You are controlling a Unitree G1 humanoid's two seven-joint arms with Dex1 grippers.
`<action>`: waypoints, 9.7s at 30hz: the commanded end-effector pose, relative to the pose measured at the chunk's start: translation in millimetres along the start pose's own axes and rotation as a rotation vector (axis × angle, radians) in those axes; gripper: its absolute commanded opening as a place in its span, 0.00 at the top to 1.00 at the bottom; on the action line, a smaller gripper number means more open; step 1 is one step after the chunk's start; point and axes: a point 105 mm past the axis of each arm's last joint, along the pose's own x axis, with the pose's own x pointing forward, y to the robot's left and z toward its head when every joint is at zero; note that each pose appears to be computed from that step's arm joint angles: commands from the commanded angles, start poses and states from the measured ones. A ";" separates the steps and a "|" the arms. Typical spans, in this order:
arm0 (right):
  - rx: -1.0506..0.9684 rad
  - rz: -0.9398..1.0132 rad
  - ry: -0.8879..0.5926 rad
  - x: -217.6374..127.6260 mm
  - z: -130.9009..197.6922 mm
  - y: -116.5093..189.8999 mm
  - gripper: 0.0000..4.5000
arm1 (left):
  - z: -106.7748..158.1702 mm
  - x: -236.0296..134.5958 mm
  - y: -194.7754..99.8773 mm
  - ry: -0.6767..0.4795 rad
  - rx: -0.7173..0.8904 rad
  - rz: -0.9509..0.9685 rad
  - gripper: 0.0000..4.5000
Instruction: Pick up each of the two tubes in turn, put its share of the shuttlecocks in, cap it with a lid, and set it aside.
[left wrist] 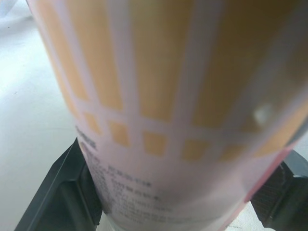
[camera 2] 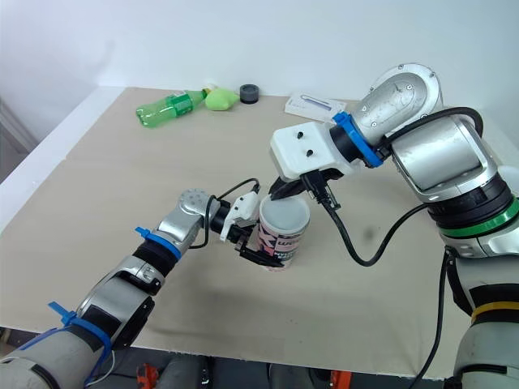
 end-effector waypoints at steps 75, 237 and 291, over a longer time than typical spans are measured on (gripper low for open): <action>0.066 0.014 -0.119 -25.8 12.8 18.2 0.99 | -9.6 -7.3 0.8 0.030 -0.065 0.024 0.25; 1.466 -1.661 -0.016 -68.7 -225.4 164.3 0.33 | 7.3 -90.3 -35.4 -0.064 -0.013 0.515 0.00; 1.410 -1.300 -0.055 -37.0 -182.2 194.4 0.01 | 45.4 -92.2 -35.5 -0.233 0.026 0.441 0.00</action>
